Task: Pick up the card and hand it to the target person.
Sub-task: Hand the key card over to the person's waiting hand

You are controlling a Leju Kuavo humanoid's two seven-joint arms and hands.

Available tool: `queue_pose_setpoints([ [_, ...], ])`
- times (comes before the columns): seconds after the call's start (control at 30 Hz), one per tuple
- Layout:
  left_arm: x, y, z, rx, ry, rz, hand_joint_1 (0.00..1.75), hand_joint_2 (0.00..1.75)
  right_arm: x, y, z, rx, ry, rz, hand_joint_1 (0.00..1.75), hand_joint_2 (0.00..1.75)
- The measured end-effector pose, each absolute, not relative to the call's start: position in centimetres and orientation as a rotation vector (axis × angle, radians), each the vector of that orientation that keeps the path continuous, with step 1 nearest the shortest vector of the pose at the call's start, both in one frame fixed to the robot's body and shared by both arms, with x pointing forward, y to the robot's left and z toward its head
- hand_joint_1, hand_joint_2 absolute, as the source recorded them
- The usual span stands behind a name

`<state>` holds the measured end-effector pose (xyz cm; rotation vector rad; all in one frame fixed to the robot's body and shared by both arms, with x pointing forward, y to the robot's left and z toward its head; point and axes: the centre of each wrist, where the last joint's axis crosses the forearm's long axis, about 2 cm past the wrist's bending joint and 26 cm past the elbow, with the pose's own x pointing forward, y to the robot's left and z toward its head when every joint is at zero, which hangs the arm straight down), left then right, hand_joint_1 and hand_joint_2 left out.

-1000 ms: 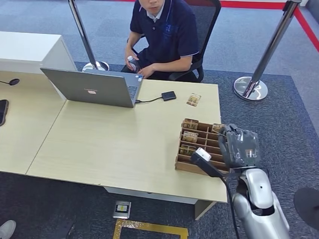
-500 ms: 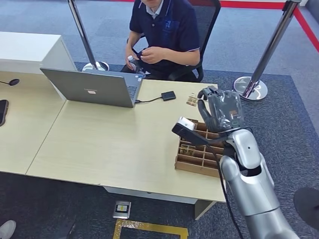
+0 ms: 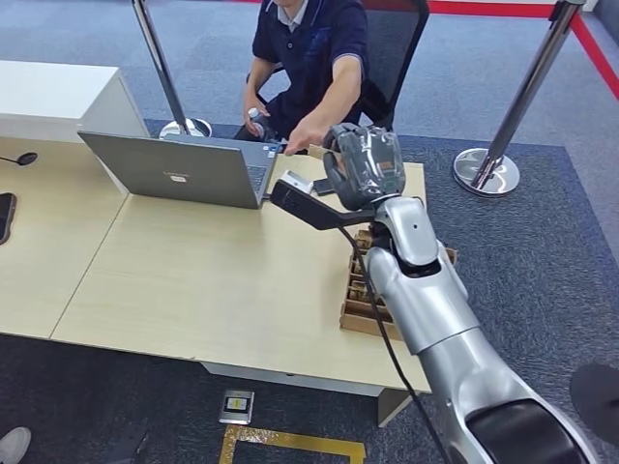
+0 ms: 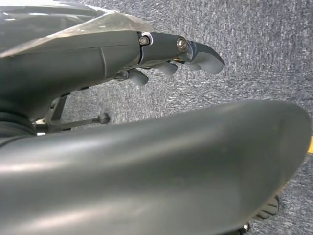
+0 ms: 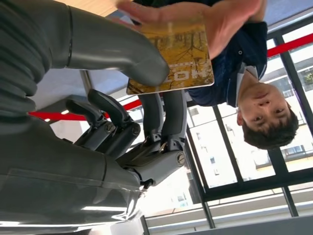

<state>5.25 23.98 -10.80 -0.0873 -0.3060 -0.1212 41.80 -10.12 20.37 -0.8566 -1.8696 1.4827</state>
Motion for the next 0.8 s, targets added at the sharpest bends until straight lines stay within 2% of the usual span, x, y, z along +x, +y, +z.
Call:
queue_pose_setpoints([
  [0.33,5.6,24.0,-10.8,-0.087,-0.304,-0.128,0.00,0.00,41.3,-8.0,20.1,-0.870,-1.847,1.502,1.75,1.75],
  [0.37,5.6,24.0,-10.8,-0.087,-0.303,-0.128,0.00,0.00,41.3,-7.9,20.0,-0.866,-1.845,1.503,1.65,1.75],
  [0.43,5.6,24.0,-10.8,-0.087,-0.301,-0.128,0.00,0.00,41.2,-7.8,20.0,-0.856,-1.847,1.499,0.94,1.75],
  [0.47,5.6,24.0,-10.8,-0.087,-0.300,-0.127,0.00,0.00,41.2,-7.8,19.9,-0.850,-1.852,1.491,0.51,1.75],
  [0.5,5.6,24.0,-10.8,-0.087,-0.300,-0.127,0.00,0.00,41.2,-7.9,19.9,-0.842,-1.862,1.477,0.17,1.75],
  [0.57,5.6,24.0,-10.8,-0.086,-0.298,-0.125,0.00,0.00,41.3,-8.0,19.8,-0.831,-1.890,1.431,0.00,1.75],
  [0.8,5.3,24.0,-10.8,-0.077,-0.291,-0.099,0.00,0.00,39.9,-9.2,18.4,-0.816,-1.990,1.185,0.00,1.75],
])
